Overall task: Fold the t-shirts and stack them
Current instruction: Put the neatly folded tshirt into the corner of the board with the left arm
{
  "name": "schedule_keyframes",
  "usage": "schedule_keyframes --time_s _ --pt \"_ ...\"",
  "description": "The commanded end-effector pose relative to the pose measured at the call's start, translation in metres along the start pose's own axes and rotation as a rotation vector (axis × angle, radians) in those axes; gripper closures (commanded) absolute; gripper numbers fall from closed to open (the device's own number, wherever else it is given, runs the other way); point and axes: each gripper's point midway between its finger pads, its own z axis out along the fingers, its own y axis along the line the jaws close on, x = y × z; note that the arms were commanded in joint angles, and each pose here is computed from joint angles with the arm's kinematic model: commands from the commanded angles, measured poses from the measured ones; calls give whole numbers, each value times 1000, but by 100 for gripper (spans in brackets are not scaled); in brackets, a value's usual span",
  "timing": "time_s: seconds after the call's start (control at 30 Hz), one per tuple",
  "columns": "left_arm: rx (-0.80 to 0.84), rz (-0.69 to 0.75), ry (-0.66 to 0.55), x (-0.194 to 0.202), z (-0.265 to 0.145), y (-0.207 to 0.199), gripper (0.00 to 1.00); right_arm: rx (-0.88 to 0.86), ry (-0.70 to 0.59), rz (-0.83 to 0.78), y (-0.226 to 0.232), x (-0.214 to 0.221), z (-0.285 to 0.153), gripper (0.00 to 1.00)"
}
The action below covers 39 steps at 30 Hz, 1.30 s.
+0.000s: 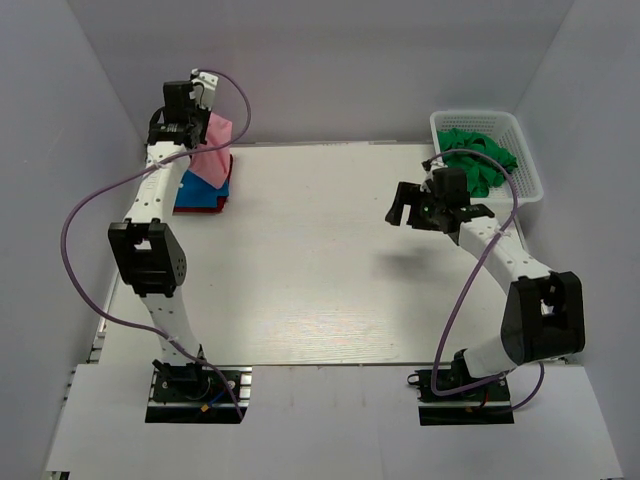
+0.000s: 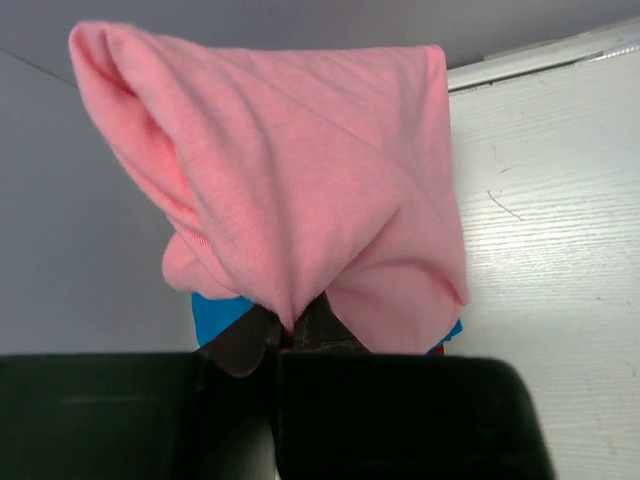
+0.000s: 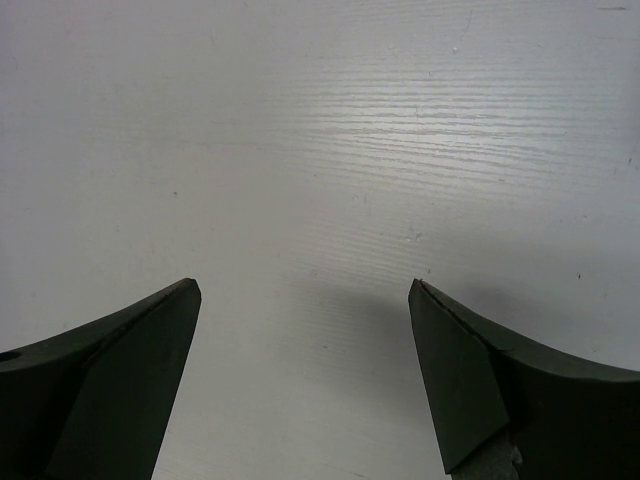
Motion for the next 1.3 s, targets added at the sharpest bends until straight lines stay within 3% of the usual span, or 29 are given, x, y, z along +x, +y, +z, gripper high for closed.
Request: schedule_keyframes --time_s 0.0,0.53,0.7,0.73,0.77,0.8,0.83,0.87,1.13,1.27 --pt "-4 -28 -37 -8 -13 20 100 -18 -37 -10 7 -22 -4 10" --pt "1 -127 143 73 36 50 100 -16 -28 -9 9 -29 0 10" --pt "-73 -156 184 90 47 71 100 -23 -21 -1 11 -29 2 10" --pt "-91 -153 201 95 53 73 96 -24 -21 -1 10 -29 2 10" --pt "-138 -167 226 102 53 83 83 -26 -15 0 11 -28 3 10" --pt "-170 -175 224 100 53 89 61 -25 -14 4 10 -28 3 10" --pt "-199 -185 231 101 54 94 10 -27 -15 5 11 -29 3 10" --pt "-250 -199 246 105 54 101 0 -27 -16 4 11 -29 3 10" --pt "-445 -294 239 94 30 137 0 -34 -30 10 13 -33 -1 10" --pt "-330 -343 163 66 19 125 0 -43 -41 11 16 -34 -4 10"
